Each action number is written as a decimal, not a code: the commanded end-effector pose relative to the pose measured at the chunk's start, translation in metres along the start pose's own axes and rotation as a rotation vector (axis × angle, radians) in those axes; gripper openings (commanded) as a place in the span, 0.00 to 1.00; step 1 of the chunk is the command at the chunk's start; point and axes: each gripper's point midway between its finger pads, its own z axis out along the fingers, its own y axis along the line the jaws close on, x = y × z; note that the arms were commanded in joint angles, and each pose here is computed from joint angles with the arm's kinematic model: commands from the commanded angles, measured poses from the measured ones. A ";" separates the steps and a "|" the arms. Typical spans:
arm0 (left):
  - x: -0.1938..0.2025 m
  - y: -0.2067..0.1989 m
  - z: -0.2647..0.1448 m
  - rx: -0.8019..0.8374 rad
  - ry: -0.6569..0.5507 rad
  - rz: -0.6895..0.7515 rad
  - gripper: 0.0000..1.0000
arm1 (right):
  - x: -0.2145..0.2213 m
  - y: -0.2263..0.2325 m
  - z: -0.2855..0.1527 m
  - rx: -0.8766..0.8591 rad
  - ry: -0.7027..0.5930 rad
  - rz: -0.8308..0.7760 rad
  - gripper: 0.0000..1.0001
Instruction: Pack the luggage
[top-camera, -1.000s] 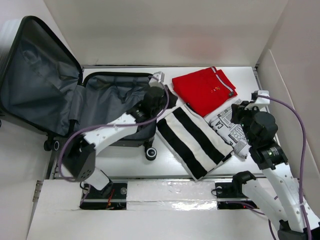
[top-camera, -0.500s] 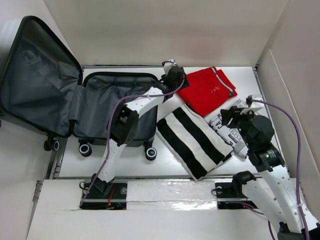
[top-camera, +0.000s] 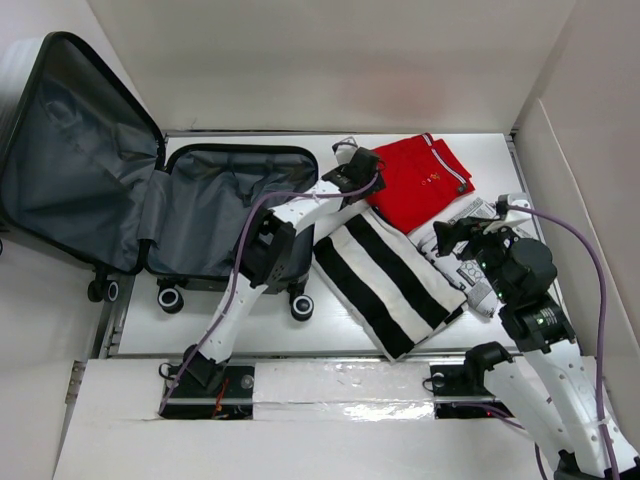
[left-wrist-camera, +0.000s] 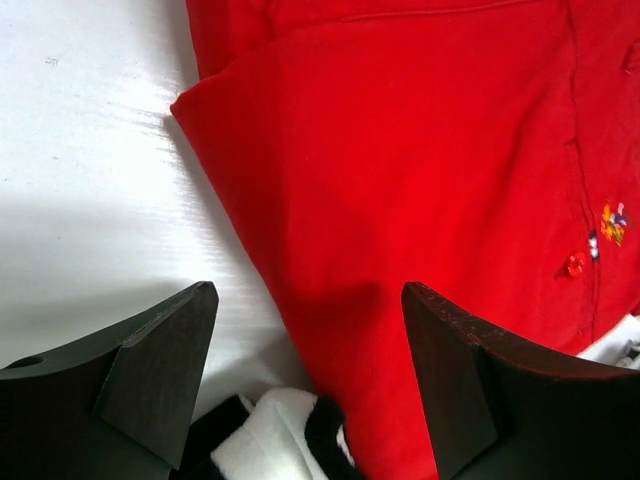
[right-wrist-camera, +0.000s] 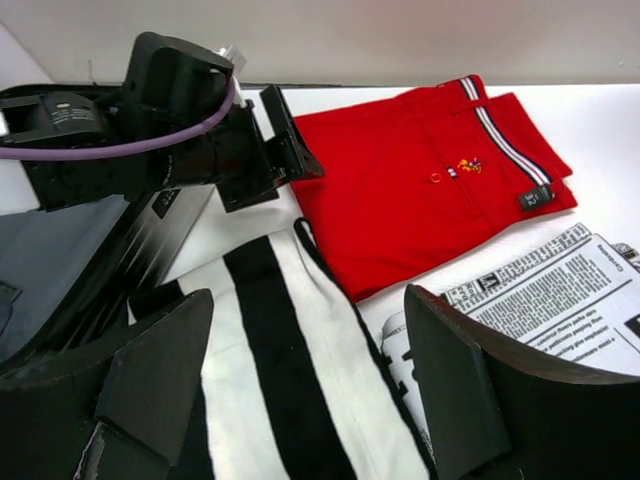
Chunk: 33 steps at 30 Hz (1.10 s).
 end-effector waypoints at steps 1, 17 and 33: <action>0.002 0.003 0.014 -0.038 -0.010 -0.055 0.72 | -0.006 0.008 0.001 -0.041 -0.025 -0.006 0.83; 0.006 -0.034 0.061 0.197 0.019 -0.196 0.29 | 0.003 0.048 0.005 -0.255 0.000 -0.023 0.85; -0.155 -0.157 -0.081 0.755 -0.309 -0.065 0.00 | 0.007 0.096 -0.007 -0.536 -0.053 -0.064 0.81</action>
